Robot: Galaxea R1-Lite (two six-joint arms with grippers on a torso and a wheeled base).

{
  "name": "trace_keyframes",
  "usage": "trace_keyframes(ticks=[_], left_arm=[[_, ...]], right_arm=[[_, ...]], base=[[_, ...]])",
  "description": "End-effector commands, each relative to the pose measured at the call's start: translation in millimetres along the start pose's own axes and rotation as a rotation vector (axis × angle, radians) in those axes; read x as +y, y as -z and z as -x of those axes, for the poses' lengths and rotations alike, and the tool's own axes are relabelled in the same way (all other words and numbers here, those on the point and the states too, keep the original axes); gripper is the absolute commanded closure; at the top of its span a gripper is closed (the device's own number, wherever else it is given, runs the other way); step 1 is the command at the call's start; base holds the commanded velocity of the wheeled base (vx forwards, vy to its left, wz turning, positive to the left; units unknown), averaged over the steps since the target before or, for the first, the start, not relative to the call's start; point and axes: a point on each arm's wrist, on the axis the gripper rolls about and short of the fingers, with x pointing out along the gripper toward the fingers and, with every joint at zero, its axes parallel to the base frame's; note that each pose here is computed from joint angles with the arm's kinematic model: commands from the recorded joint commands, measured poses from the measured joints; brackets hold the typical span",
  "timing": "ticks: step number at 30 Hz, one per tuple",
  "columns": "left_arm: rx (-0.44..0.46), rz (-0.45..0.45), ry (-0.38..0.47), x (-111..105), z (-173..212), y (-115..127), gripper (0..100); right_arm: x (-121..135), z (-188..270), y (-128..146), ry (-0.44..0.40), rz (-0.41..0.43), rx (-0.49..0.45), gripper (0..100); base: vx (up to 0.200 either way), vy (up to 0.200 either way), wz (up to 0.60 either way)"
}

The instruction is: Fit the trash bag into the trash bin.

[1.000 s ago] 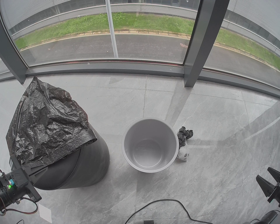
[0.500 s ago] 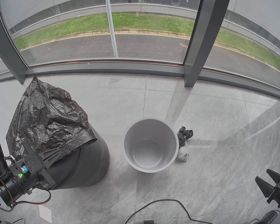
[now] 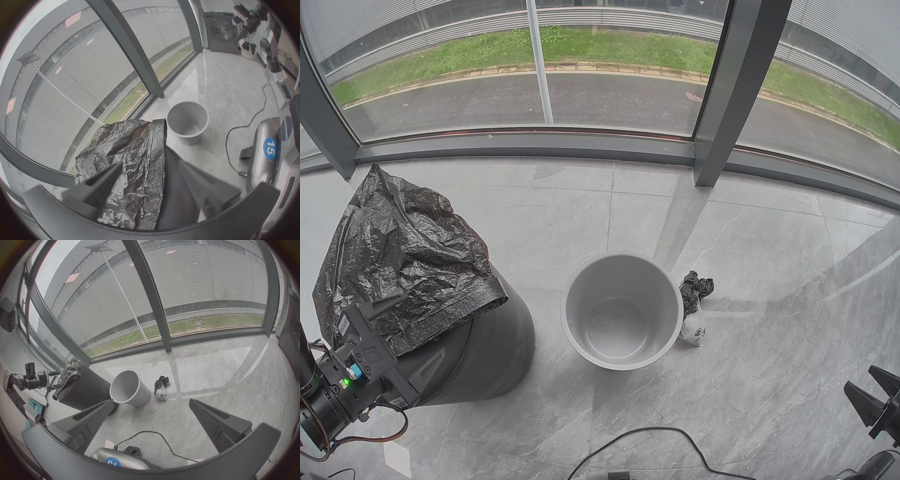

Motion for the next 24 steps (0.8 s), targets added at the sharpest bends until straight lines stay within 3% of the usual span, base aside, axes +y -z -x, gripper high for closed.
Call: trace_keyframes(ticks=[1, 11, 20, 24], left_arm=[[0.024, -0.054, -0.002, -4.1, -2.8, 0.5, 0], [0.049, -0.109, -0.062, -4.3, -13.3, -13.4, 0], [0.036, -0.088, -0.113, -16.0, -50.1, -26.6, 0], [0.029, -0.067, -0.177, -18.2, -58.1, -33.8, 0]], right_arm=[[-0.5, -0.5, 1.7, 0.001, -0.001, 0.008, 0], [-0.9, -0.9, 3.3, 0.002, -0.002, 0.017, 0], [-1.4, -1.0, 5.1, 0.002, -0.003, 0.023, 0], [-1.9, -1.3, 6.7, 0.003, -0.003, 0.027, 0]], base=[[0.000, 0.000, 0.00], [0.000, 0.000, 0.00], [0.000, 0.000, 0.00], [0.000, 0.000, 0.00]])
